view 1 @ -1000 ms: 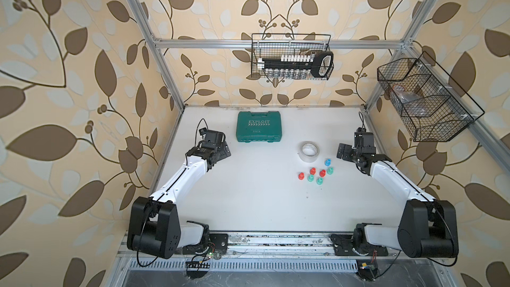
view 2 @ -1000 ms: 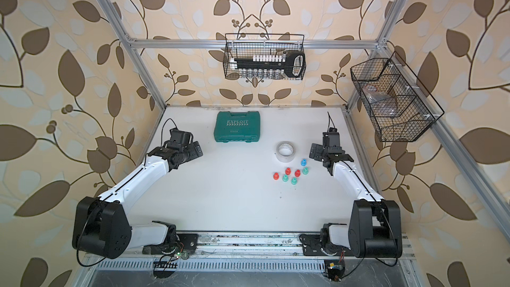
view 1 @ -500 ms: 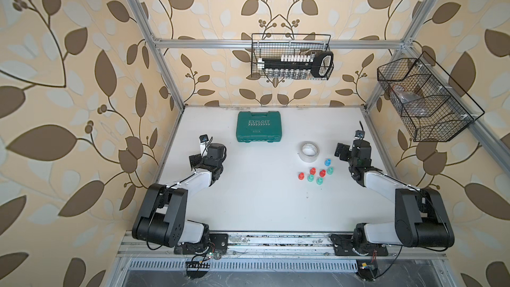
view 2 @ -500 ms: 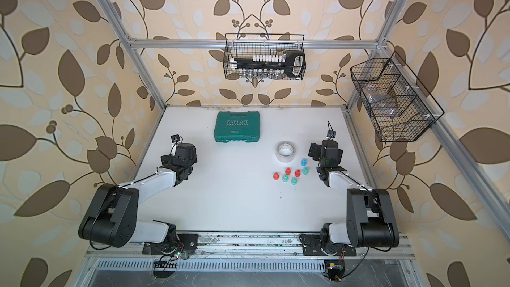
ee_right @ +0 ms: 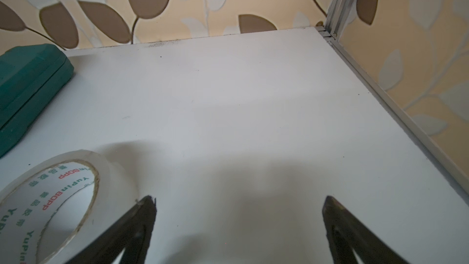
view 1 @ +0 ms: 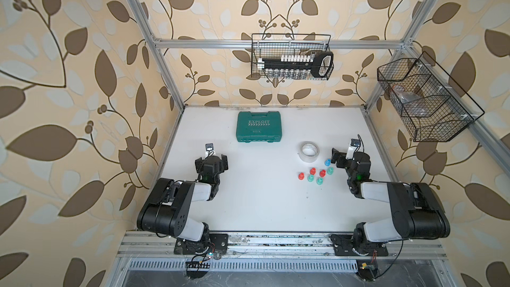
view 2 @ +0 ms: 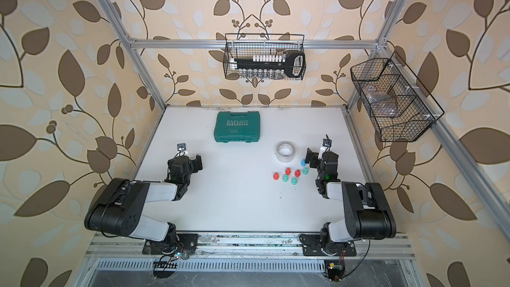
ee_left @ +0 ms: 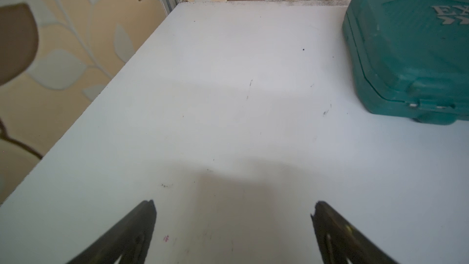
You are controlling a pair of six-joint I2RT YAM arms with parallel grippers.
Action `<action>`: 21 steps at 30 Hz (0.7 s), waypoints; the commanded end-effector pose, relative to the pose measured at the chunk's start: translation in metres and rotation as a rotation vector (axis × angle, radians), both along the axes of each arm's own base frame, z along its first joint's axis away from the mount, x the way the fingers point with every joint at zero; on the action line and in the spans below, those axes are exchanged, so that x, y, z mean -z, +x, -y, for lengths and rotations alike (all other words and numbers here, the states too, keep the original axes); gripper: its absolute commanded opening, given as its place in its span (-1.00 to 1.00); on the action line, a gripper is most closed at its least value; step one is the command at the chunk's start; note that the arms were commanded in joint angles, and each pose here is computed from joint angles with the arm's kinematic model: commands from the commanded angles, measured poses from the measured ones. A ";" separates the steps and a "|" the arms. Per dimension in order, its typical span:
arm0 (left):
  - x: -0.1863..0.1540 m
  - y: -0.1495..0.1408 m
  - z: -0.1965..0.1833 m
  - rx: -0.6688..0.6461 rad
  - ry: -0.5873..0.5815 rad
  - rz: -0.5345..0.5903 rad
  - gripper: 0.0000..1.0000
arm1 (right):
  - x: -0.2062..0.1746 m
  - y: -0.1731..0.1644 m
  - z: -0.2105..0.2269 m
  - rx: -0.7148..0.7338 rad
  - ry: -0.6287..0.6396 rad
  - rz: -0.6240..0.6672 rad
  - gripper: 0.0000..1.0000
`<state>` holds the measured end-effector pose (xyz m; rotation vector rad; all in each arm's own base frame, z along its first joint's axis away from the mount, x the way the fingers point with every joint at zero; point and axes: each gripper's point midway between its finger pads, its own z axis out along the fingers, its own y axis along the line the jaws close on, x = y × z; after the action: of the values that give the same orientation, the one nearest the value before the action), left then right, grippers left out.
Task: Close the stamp cap
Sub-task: Reset both arms
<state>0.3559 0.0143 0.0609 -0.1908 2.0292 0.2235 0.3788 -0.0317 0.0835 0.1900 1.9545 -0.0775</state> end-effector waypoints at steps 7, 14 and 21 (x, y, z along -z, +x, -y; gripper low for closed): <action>-0.018 0.023 0.011 0.080 -0.031 0.057 0.98 | -0.007 0.009 -0.008 -0.003 -0.065 0.014 0.96; -0.020 0.022 0.011 0.083 -0.036 0.064 0.98 | -0.009 0.007 -0.008 -0.003 -0.065 0.025 0.96; -0.020 0.021 0.011 0.084 -0.037 0.061 0.98 | -0.009 0.007 -0.009 -0.003 -0.066 0.024 0.96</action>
<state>0.3709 0.0038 0.0703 -0.1361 2.0089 0.1428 0.3816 -0.0220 0.0845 0.1455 1.9538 -0.1218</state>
